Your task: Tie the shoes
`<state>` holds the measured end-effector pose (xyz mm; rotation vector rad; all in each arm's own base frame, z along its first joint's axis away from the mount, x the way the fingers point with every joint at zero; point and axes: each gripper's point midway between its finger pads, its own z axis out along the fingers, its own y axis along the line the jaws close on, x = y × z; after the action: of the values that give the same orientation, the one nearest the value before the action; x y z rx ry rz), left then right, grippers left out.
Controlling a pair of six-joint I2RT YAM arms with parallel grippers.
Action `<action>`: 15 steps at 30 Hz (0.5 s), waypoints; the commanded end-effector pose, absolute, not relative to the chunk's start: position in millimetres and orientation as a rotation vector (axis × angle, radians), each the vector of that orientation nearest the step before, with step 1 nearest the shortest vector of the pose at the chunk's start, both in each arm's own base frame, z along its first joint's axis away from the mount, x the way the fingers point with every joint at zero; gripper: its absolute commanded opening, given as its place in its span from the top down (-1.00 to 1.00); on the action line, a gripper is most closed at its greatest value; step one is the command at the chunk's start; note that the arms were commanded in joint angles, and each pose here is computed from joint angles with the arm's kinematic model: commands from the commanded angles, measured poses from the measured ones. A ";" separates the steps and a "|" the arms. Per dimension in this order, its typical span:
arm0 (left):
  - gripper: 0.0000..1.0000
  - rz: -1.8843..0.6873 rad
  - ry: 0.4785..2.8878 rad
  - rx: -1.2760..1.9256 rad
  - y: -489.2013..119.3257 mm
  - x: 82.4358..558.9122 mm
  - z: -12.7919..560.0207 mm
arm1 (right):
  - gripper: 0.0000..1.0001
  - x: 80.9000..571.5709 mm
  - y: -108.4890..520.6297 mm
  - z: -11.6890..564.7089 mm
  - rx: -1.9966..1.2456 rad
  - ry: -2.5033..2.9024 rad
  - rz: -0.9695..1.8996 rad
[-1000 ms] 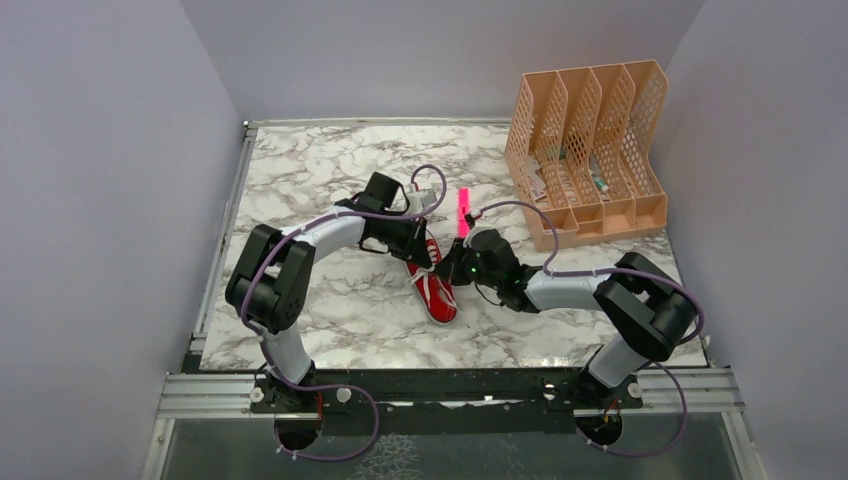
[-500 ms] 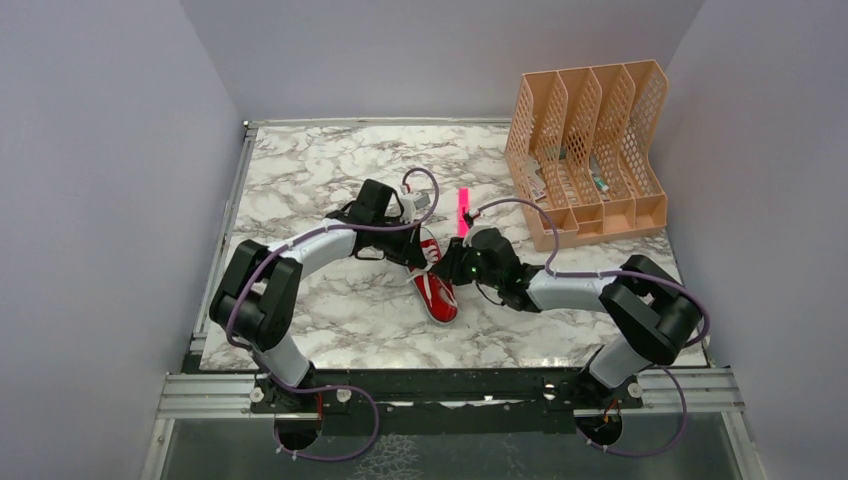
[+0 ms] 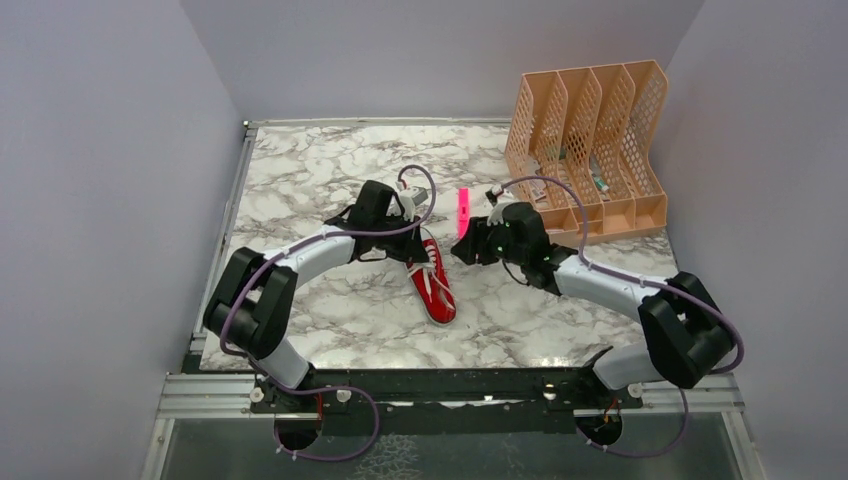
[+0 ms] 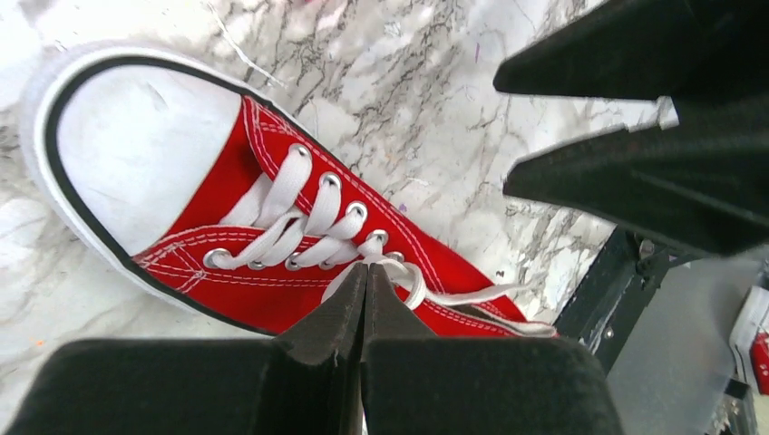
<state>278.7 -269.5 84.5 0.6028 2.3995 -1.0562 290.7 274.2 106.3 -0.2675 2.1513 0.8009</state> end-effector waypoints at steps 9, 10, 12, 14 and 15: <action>1.00 -0.981 2.266 0.559 -270.5 296.3 111.9 | 0.16 291.9 317.1 117.2 -0.632 2.110 1.337; 1.00 -0.979 2.269 0.558 -270.1 296.0 111.1 | 0.19 291.6 319.8 118.7 -0.646 2.084 1.374; 1.00 -0.981 2.268 0.557 -270.2 295.7 110.9 | 0.23 289.2 322.8 118.8 -0.662 2.043 1.418; 1.00 -0.988 2.260 0.549 -270.7 295.7 112.3 | 0.24 286.9 324.5 116.0 -0.676 2.019 1.450; 1.00 -0.994 2.256 0.546 -271.1 295.4 112.8 | 0.24 285.1 325.4 113.6 -0.679 2.013 1.465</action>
<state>292.6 -268.6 102.7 0.5572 2.3072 -0.9877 299.0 311.7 94.3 -0.5679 2.1589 1.2862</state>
